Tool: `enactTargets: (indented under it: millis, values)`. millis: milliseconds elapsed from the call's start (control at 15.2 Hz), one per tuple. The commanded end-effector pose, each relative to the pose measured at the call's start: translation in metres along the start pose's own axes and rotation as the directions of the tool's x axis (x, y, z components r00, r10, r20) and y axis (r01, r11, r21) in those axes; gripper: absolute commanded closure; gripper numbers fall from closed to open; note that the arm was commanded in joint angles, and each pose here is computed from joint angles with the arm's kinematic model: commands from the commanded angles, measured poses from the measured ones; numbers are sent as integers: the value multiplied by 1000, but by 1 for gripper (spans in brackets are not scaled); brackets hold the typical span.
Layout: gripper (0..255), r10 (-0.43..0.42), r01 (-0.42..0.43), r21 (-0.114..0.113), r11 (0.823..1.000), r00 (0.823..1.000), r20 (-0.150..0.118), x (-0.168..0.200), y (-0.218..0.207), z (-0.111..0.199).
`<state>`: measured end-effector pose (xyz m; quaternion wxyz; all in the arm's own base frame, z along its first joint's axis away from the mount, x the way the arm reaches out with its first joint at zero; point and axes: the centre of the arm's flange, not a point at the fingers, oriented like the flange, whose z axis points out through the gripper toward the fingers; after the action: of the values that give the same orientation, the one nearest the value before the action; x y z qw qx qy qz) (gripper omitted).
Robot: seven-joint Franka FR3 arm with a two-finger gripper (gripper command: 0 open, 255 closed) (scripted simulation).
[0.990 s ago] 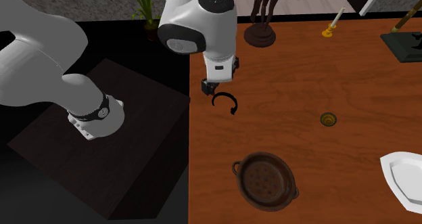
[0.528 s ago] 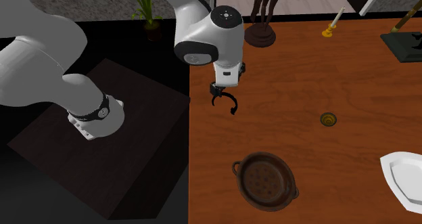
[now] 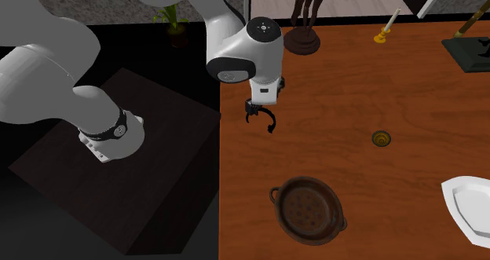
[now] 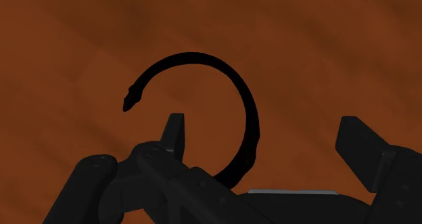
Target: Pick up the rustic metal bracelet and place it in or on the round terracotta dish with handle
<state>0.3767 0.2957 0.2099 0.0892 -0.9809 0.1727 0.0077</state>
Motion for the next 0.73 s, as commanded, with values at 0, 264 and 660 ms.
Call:
enactTargets:
  millis: [0,264,660]
  values:
    - [0,0,0,0,1000,1000,0,0,0,0]
    - [255,0,0,0,1000,1000,0,0,0,0]
    - [255,0,0,0,1000,1000,0,0,0,0]
